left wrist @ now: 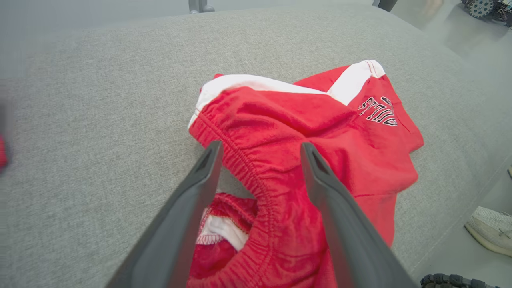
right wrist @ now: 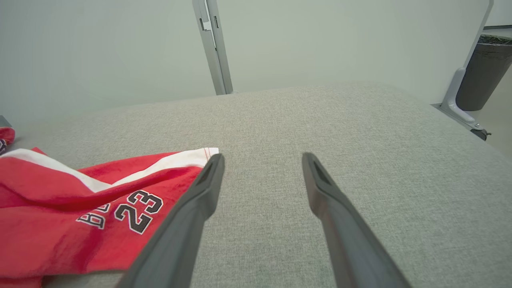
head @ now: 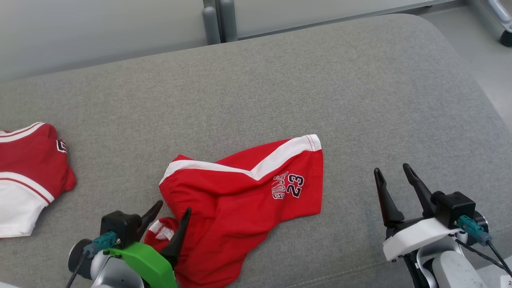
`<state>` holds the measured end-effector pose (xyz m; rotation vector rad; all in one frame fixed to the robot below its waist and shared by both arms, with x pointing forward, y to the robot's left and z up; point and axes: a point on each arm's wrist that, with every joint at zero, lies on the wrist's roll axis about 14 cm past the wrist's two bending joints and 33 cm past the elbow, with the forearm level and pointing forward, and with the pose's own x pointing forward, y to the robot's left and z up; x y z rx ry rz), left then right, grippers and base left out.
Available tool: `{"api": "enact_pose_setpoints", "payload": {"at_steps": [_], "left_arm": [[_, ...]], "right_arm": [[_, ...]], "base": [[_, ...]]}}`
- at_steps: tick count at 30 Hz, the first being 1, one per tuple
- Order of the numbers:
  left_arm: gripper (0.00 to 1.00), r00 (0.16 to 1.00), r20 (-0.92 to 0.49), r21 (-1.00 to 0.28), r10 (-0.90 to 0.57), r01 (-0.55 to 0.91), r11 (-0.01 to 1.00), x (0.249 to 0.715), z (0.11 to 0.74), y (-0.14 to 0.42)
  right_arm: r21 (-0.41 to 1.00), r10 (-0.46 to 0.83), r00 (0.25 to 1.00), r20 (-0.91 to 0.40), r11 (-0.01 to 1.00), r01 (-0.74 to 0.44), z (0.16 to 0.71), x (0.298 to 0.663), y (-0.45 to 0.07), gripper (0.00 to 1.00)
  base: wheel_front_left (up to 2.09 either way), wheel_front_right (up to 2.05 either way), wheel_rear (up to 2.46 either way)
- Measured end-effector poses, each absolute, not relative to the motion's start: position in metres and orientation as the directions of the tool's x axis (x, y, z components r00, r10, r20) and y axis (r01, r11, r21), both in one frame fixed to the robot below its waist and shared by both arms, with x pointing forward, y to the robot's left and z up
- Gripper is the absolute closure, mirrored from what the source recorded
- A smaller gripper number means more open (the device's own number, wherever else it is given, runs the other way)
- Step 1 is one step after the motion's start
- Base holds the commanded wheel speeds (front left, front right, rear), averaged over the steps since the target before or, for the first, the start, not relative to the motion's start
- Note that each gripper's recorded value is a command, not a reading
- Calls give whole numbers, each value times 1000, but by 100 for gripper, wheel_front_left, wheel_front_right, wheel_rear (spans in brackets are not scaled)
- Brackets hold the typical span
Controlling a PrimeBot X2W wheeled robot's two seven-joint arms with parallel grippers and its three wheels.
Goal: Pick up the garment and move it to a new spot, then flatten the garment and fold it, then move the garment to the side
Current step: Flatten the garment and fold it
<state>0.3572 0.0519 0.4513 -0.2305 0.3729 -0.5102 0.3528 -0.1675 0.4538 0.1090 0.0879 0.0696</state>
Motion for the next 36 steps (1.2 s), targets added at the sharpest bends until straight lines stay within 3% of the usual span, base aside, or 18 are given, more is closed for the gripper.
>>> {"api": "enact_pose_setpoints", "payload": {"at_steps": [7,14,36], "left_arm": [[0,862,-249,-288,-441,369,884,358,459,73],[0,941,-196,-249,-277,226,942,356,462,124],[0,977,-214,-221,23,-71,973,289,443,214]], "right_arm": [[55,69,997,-44,996,-67,468,351,-171,0],[10,71,996,-59,997,-70,464,337,-178,0],[-3,215,976,-41,976,-216,468,325,-136,0]], "base": [[0,0,0],[0,0,0],[0,0,0]]}}
